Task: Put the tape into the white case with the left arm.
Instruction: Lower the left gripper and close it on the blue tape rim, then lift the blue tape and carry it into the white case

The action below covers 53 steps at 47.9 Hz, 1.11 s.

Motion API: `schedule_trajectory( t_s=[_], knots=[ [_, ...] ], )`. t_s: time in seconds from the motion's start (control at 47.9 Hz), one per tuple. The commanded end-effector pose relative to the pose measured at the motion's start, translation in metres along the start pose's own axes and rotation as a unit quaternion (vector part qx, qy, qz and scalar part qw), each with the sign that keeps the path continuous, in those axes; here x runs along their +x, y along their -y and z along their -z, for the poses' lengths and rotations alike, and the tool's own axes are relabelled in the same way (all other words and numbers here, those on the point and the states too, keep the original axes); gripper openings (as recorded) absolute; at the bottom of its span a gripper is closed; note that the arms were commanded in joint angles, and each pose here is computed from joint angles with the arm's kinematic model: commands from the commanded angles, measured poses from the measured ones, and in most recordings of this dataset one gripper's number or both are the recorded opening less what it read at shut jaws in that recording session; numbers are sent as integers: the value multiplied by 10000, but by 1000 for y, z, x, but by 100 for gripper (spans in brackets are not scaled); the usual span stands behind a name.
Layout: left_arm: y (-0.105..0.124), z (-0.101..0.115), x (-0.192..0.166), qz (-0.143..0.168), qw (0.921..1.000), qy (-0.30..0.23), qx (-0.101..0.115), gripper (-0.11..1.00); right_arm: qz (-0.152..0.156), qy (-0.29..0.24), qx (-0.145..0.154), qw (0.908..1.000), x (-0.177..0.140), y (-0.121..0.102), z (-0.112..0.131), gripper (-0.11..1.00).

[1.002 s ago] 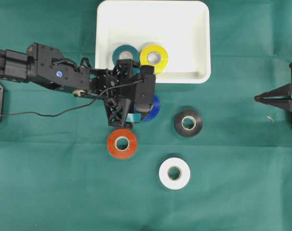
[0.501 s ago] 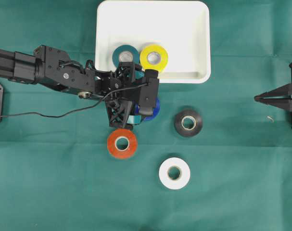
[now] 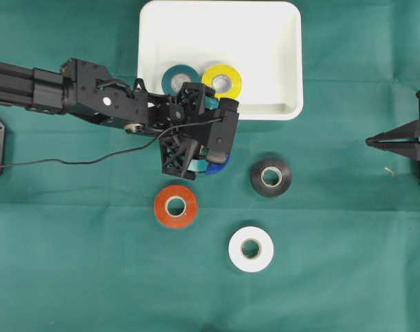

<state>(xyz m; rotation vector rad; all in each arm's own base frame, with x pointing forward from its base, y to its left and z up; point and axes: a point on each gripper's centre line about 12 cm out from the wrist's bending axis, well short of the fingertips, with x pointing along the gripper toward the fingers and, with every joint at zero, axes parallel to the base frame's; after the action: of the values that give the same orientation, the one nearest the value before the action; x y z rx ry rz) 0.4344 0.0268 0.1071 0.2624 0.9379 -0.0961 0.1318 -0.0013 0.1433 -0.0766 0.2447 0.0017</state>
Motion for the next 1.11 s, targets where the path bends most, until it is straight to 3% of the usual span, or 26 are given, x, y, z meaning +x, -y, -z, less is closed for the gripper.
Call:
schedule_trajectory(
  t_s=[0.0,0.271,0.626,0.793,1.086],
  knots=[
    [-6,-3,1,-32,10000,-11,-28,87,8,68,2,10000,1,0,-4,-9],
    [-7,0,4,-21,10000,-79,-47,80,8,68,2,10000,1,0,-4,-9],
    [-7,7,2,38,9996,-286,-52,50,8,68,2,10000,1,0,-4,-9],
    [-7,1,1,36,9997,-238,-40,29,9,84,1,10000,1,0,-5,-9],
    [0,-3,-2,101,9996,-274,22,29,8,76,-6,10000,1,0,-4,-9]
  ],
)
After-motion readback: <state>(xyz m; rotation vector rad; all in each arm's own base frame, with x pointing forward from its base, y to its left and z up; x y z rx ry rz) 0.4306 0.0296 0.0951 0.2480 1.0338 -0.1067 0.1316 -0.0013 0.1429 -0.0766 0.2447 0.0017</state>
